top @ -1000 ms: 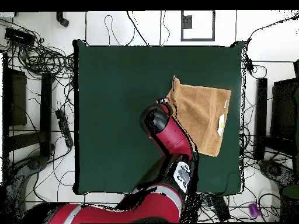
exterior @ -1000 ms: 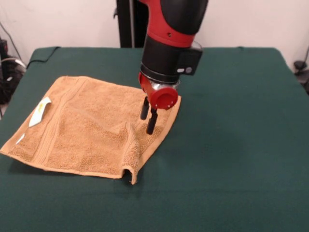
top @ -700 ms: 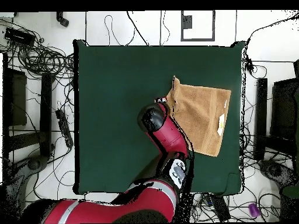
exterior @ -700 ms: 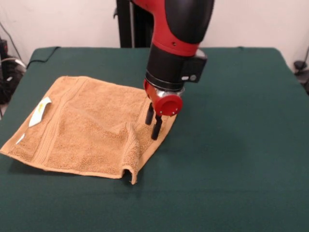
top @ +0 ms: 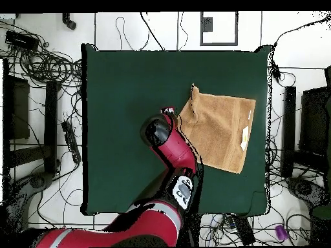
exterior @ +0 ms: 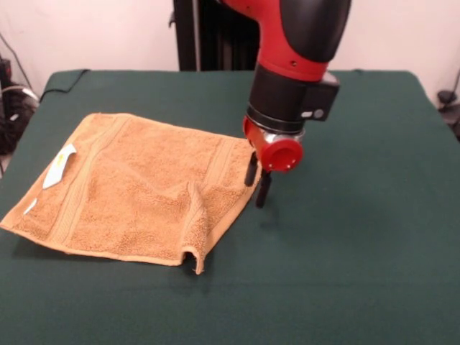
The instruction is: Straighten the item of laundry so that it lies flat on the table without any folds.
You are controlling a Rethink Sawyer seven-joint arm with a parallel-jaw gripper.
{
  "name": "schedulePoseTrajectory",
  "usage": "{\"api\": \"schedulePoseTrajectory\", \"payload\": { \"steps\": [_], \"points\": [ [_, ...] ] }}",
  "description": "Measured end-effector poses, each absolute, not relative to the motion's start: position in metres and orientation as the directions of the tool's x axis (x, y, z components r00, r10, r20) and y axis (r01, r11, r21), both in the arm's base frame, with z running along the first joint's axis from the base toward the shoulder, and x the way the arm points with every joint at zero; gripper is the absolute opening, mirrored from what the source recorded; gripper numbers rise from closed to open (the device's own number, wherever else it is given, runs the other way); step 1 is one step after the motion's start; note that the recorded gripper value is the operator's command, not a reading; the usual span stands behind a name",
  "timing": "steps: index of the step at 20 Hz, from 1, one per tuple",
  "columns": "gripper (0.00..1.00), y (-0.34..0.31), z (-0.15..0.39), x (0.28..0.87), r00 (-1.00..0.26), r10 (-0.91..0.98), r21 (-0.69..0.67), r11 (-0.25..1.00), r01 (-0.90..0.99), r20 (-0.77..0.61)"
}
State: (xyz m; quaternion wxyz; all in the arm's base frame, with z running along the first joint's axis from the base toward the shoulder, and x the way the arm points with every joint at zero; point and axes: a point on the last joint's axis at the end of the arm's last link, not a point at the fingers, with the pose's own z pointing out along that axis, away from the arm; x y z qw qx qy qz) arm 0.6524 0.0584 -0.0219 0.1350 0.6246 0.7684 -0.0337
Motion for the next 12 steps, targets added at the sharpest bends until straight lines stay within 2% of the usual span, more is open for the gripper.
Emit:
{"api": "schedulePoseTrajectory", "payload": {
  "steps": [12],
  "points": [
    [1.00,0.071,0.030,0.661,-0.165,0.963,0.168,0.202,0.965,-0.212]
  ]
}}
